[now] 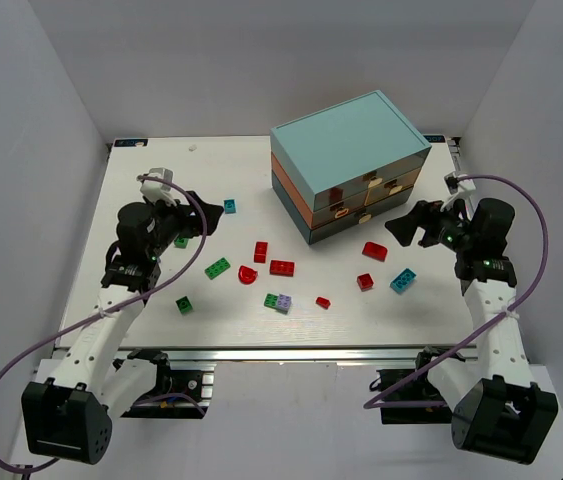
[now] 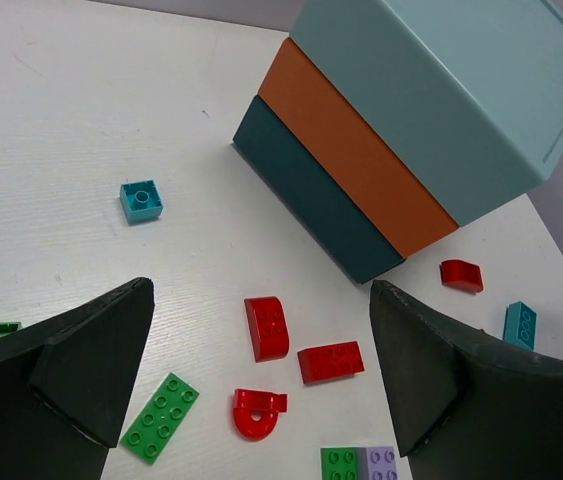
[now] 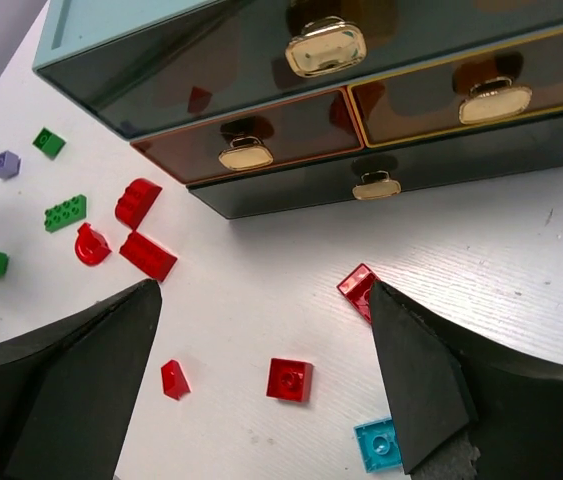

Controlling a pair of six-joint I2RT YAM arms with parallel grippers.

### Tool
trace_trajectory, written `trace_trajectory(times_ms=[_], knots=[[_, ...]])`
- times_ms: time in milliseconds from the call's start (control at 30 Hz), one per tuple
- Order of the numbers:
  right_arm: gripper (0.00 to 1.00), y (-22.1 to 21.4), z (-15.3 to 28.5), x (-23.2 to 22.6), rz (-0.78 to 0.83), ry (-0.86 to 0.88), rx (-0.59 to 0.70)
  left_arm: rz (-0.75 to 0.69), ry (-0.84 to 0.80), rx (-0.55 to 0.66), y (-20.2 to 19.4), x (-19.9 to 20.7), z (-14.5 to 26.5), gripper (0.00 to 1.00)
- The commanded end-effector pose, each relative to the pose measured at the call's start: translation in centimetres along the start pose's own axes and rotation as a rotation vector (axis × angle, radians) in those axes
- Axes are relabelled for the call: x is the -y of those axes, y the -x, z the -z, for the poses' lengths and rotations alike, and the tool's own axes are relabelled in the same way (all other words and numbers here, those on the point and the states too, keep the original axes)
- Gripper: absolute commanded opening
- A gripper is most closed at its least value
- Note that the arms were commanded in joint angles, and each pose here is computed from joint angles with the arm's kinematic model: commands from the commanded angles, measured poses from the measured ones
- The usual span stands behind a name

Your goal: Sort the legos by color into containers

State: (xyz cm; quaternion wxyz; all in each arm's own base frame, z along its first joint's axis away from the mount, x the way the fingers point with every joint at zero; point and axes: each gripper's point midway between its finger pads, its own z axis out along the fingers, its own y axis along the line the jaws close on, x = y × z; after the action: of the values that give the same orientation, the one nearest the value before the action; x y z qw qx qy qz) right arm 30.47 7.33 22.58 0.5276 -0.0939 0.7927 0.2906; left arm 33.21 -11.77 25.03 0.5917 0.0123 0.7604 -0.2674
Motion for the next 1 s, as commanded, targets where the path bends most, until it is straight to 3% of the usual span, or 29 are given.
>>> trace_trajectory(times_ms=[0, 233, 433, 467, 500, 533, 567, 600, 633, 667, 700, 733, 767, 800, 867, 967], knots=[[0.89, 1.4, 0.6, -1.4, 0.110, 0.062, 0.040, -0.022, -0.042, 0.008, 1.2, 1.0, -0.2, 0.98], [0.89, -1.2, 1.0, -3.1, 0.386, 0.240, -0.003, -0.018, -0.033, -0.030, 0.5, 0.6, -0.8, 0.98], [0.89, -2.1, 0.5, -1.7, 0.417, 0.207, -0.067, -0.009, -0.001, -0.056, -0.2, -0.1, -0.9, 0.98], [0.89, -2.2, 0.4, -1.5, 0.411, 0.203, -0.071, -0.008, 0.004, -0.061, -0.2, -0.2, -0.9, 0.96], [0.89, -2.0, 0.3, -1.2, 0.410, 0.188, -0.066, -0.010, 0.005, -0.063, -0.1, -0.2, -1.0, 0.81], [0.81, -2.0, 0.1, -0.7, 0.405, 0.159, -0.063, -0.012, 0.001, -0.064, -0.1, -0.1, -1.0, 0.66], [0.64, -2.0, 0.0, -0.4, 0.393, 0.140, -0.064, -0.010, -0.002, -0.067, -0.2, -0.1, -1.1, 0.45], [0.01, -1.9, -0.1, -0.1, 0.343, 0.109, -0.064, -0.006, -0.001, -0.069, -0.2, -0.1, -1.1, 0.26], [0.00, -1.2, -0.3, 0.8, 0.347, 0.059, -0.046, -0.004, 0.005, -0.071, -0.3, -0.2, -1.2, 0.07], [0.00, -1.1, -0.5, 0.9, 0.349, 0.047, -0.045, -0.002, 0.010, -0.076, -0.3, -0.3, -1.2, 0.06], [0.09, -0.6, -0.7, 1.1, 0.336, 0.026, -0.034, -0.005, 0.015, -0.081, -0.3, -0.4, -1.3, 0.10], [0.31, 0.1, -1.3, 1.6, 0.344, 0.006, -0.015, -0.005, 0.029, -0.084, -0.3, -0.6, -1.3, 0.22], [0.45, 0.5, -1.6, 1.9, 0.339, -0.005, -0.013, -0.004, 0.039, -0.091, -0.5, -0.9, -1.3, 0.57], [0.63, 1.9, -2.1, 1.4, 0.334, 0.007, 0.008, -0.005, 0.044, -0.090, -0.4, -0.9, -1.3, 0.68], [0.69, 2.2, -3.8, 2.3, 0.264, 0.008, -0.024, -0.006, 0.057, -0.091, -0.5, -1.2, -1.3, 0.81], [0.77, 3.2, -6.1, 2.6, 0.137, 0.035, -0.071, -0.011, 0.069, -0.087, -0.4, -1.4, -1.2, 0.84]])
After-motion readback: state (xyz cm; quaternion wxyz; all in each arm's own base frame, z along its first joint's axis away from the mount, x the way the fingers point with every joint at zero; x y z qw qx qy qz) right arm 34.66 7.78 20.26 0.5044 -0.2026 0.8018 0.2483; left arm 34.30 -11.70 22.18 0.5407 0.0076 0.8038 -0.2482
